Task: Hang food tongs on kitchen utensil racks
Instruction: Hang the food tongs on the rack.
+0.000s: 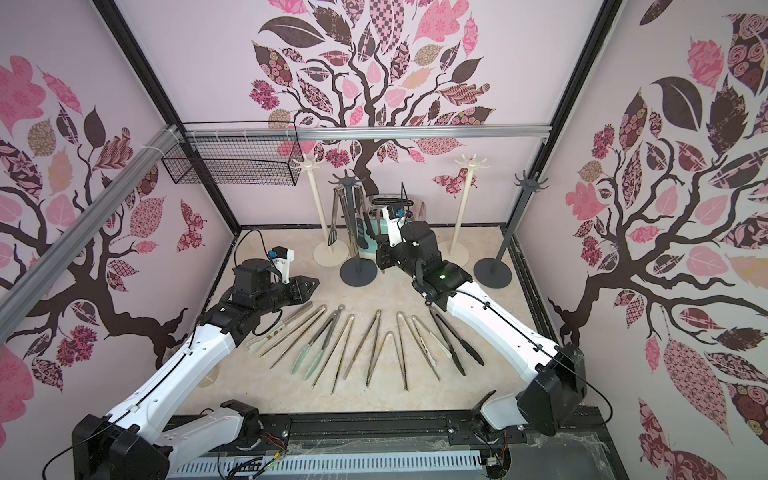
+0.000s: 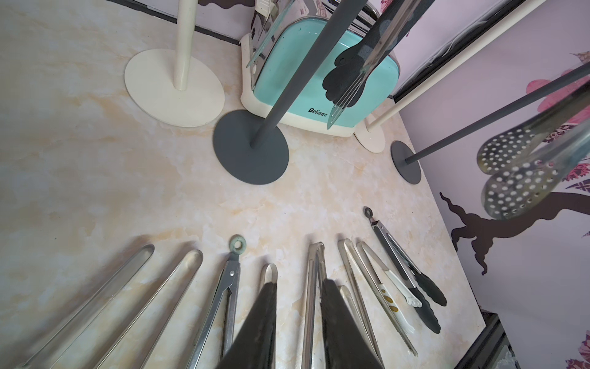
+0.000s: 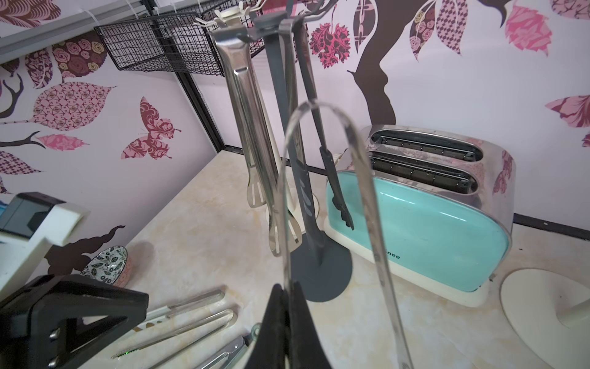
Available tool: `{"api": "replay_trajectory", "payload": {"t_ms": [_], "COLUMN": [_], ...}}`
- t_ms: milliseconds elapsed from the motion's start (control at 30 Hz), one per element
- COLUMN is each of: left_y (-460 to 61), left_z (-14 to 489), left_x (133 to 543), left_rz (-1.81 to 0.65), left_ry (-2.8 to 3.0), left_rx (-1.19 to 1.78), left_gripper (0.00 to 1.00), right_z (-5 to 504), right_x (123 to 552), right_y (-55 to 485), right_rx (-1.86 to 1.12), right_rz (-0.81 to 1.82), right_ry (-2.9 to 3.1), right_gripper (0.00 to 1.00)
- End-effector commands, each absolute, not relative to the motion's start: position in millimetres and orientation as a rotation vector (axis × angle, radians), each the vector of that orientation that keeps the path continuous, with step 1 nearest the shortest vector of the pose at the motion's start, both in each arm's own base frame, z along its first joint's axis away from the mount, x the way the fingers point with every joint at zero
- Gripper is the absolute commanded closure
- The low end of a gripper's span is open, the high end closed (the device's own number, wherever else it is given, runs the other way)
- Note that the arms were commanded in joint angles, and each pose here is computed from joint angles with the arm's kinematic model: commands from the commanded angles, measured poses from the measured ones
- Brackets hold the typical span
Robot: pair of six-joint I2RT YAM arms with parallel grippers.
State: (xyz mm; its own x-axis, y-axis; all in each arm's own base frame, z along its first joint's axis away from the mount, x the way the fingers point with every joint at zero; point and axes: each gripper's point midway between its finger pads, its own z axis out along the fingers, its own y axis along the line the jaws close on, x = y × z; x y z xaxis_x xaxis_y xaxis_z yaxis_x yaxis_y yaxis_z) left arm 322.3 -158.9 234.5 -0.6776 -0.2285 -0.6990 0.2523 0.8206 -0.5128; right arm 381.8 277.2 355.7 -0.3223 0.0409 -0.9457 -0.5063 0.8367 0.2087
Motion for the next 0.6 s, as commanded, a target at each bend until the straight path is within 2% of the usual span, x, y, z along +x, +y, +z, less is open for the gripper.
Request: {"api": "replay_trajectory", "payload": {"t_ms": [0,567], "left_y": [-161,-161], "left_z": [237,236], "left_x": [321,320], "left_rz": [-0.768,-0.77], "left_ry": [2.169,2.171], "left_rx": [0.028,0.032], "left_gripper": [0.73,0.73], "right_z": [382,401], "right_x": [388,420], "right_y": [293,342], "right_rx": [-0.331,-0.369], "right_rz": [0.599,0.593], "right_ry": [1.778,1.761], "right_gripper": [1.0,1.0]}}
